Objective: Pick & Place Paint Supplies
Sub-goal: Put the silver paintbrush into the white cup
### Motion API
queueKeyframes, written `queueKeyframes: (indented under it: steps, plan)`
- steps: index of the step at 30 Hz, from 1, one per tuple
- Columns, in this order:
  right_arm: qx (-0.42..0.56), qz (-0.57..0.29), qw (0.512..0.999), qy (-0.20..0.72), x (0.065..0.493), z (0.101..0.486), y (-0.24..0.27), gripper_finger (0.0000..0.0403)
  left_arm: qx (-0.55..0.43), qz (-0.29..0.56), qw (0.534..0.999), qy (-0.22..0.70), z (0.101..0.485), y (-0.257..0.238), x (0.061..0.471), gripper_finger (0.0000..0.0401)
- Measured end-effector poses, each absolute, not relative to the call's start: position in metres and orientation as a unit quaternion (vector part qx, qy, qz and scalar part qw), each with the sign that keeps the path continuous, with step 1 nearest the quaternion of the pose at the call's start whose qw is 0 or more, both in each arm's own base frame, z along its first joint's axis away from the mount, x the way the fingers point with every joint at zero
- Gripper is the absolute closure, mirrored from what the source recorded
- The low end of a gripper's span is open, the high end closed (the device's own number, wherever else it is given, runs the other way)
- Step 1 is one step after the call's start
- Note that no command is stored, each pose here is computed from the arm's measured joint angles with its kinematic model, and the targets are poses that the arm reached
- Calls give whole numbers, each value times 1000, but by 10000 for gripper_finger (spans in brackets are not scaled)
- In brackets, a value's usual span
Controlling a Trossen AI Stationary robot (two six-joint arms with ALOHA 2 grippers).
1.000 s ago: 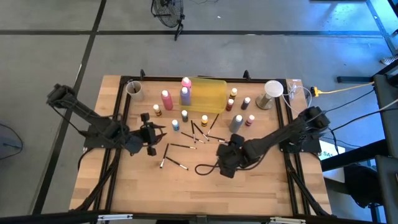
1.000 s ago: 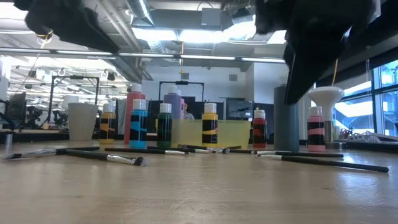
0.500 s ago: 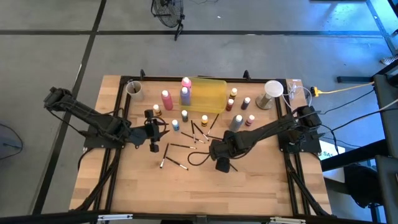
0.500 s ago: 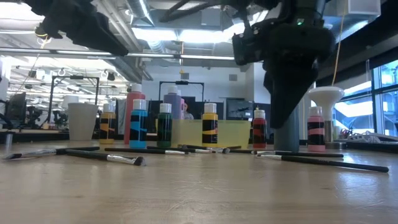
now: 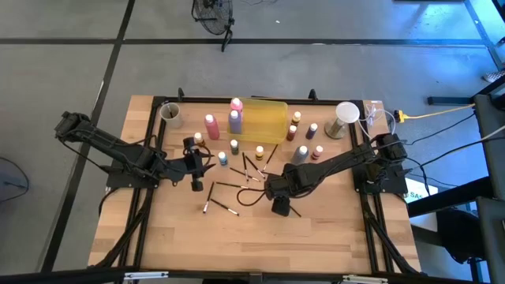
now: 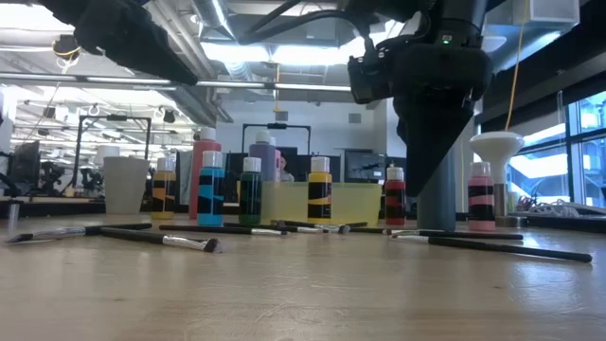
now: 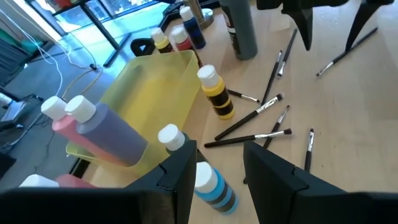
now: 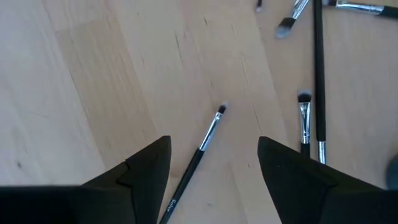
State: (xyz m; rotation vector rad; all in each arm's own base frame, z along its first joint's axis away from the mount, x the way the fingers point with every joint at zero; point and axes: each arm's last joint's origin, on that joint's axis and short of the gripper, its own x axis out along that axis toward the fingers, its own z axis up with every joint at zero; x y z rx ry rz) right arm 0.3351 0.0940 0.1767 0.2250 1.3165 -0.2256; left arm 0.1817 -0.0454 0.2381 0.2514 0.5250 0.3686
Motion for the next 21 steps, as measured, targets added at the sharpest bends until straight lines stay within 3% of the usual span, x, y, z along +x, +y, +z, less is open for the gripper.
queueKeyframes:
  steps: [9,21]
  plan:
    - [125,-111,778,606,336,173,88,160,86,127,958,244,241,-50,185,274]
    - [224,-125,749,611,351,157,60,160,121,117,960,224,247,-43,191,274]
